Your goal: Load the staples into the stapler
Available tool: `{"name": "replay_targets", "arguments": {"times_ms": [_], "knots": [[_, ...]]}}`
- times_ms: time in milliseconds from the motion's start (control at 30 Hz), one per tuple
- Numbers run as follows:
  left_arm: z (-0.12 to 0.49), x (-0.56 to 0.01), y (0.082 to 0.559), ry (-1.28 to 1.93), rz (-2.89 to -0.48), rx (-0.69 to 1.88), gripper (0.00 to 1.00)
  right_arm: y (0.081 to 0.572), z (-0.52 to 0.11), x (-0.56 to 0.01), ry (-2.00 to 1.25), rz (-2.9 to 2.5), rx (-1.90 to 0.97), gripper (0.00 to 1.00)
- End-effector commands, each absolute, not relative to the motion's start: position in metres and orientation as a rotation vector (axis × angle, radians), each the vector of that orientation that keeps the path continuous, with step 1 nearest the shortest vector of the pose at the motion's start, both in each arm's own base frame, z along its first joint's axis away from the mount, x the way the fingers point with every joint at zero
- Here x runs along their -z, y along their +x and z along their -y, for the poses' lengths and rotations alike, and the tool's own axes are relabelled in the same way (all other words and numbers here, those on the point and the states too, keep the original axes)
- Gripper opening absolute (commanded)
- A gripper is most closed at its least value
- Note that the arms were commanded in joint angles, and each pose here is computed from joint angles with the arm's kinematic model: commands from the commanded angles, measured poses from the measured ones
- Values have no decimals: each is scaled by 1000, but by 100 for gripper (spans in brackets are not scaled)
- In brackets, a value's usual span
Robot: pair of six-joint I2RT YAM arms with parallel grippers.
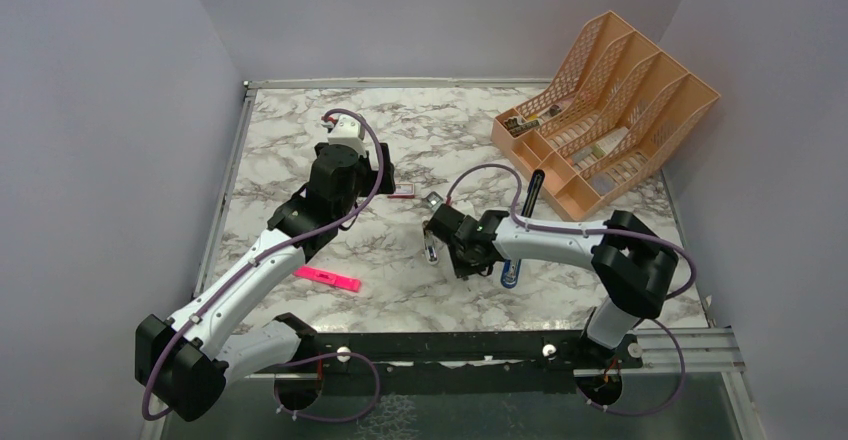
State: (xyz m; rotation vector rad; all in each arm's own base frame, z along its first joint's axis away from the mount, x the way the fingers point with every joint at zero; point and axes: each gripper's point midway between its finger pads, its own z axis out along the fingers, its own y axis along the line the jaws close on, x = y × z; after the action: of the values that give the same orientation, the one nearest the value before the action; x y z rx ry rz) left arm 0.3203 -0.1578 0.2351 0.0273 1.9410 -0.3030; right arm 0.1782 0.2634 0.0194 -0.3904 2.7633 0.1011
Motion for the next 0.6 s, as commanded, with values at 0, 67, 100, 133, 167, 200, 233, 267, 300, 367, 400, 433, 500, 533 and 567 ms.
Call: {"name": "replay_targets", "arguments": {"times_ms": [0,67,100,133,167,200,233,267,300,367,400,433,500,533,567], "knots": [[153,-238,321,10,-1925,290,89,199,-265,-50,-326,-2661,-70,20],[154,-238,321,12,-1924,293,89,206,-264,-59,-301,-2634,-67,20],[154,-237,321,13,-1927,291,89,209,-263,-64,-280,-2624,-68,20],[153,-237,321,14,-1927,286,89,213,-260,-67,-253,-2615,-64,20],[153,-236,321,15,-1929,281,89,216,-258,-72,-222,-2604,-61,20],[152,-236,322,14,-1931,276,89,220,-255,-75,-185,-2589,-55,21],[152,-234,322,13,-1935,271,89,223,-251,-78,-148,-2576,-47,21],[151,-233,322,12,-1937,268,89,227,-247,-82,-107,-2561,-44,22],[151,-232,322,13,-1940,266,89,231,-242,-83,-74,-2553,-36,22],[152,-230,323,14,-1946,261,89,236,-233,-86,7,-2533,-24,22],[152,-229,323,15,-1948,261,89,237,-228,-85,35,-2526,-16,22],[152,-228,323,15,-1952,262,89,240,-223,-86,69,-2518,-13,22],[153,-227,323,19,-1954,267,89,242,-217,-85,119,-2507,-13,22],[154,-227,323,19,-1954,269,89,243,-215,-83,135,-2505,-15,22],[154,-227,323,20,-1956,269,89,244,-214,-83,147,-2503,-19,22]]}}
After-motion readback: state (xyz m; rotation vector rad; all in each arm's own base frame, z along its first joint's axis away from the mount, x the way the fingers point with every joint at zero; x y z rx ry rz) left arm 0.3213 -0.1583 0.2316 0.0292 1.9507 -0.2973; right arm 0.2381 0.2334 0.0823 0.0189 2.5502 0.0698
